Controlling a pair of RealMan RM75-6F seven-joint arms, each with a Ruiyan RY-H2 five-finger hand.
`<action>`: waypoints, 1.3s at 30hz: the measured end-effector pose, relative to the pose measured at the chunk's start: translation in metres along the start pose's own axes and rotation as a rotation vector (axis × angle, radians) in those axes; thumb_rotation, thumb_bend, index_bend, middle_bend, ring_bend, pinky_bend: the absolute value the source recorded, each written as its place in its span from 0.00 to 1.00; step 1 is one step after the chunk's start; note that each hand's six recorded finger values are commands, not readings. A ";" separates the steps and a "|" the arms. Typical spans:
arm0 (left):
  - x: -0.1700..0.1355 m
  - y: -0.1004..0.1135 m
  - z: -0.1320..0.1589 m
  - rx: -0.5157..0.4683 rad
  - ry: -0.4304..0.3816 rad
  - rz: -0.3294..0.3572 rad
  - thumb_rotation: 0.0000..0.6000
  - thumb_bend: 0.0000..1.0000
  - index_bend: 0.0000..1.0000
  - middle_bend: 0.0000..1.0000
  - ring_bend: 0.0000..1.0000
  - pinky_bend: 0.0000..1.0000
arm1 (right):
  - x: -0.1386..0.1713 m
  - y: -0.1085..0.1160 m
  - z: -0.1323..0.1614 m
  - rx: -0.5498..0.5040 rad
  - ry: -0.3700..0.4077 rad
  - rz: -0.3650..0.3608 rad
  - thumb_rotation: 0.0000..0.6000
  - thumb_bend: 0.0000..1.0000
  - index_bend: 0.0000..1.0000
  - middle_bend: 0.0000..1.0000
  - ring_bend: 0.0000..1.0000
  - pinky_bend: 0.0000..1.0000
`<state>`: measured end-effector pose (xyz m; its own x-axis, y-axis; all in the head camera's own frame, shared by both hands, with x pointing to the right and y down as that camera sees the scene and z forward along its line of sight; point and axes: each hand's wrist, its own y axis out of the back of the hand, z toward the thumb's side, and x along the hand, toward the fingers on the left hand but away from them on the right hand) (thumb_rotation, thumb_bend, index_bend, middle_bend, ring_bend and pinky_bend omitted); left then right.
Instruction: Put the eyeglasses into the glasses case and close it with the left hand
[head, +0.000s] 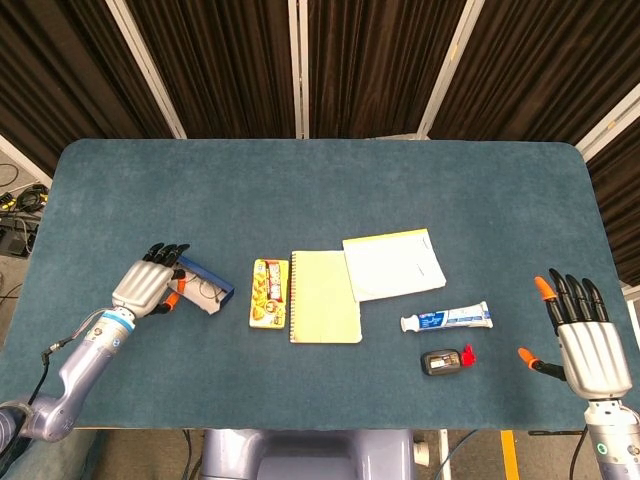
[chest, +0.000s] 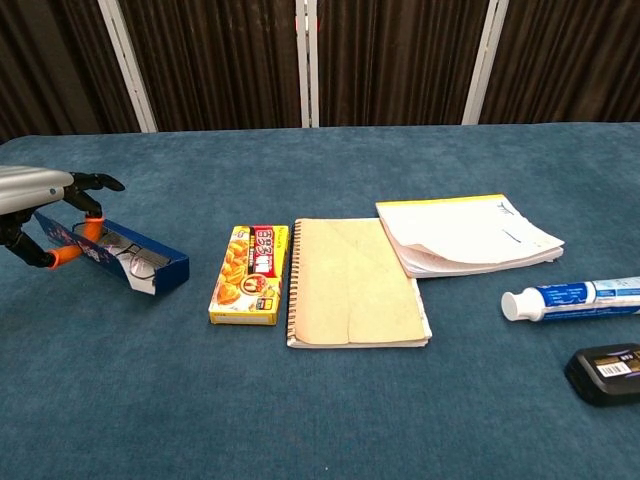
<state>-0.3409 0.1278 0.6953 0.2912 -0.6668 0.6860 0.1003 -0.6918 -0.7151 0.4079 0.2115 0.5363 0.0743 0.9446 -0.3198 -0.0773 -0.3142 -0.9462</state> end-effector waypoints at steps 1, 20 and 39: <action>0.000 -0.002 0.001 -0.002 0.001 -0.011 1.00 0.52 0.74 0.00 0.00 0.00 | 0.000 0.000 0.000 0.000 0.000 0.001 1.00 0.00 0.00 0.00 0.00 0.00; 0.031 -0.011 0.012 -0.029 0.025 -0.027 1.00 0.51 0.70 0.00 0.00 0.00 | 0.000 0.001 -0.001 -0.003 -0.004 -0.002 1.00 0.00 0.00 0.00 0.00 0.00; 0.048 -0.007 0.015 -0.081 0.038 -0.010 1.00 0.41 0.00 0.00 0.00 0.00 | -0.001 -0.001 -0.002 0.001 -0.009 0.003 1.00 0.00 0.00 0.00 0.00 0.00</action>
<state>-0.3133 0.1048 0.7314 0.2544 -0.6685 0.6988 0.0249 -0.7178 -0.6958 0.4102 0.2107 0.5375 0.0648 0.9445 -0.3221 -0.0784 -0.3170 -0.9452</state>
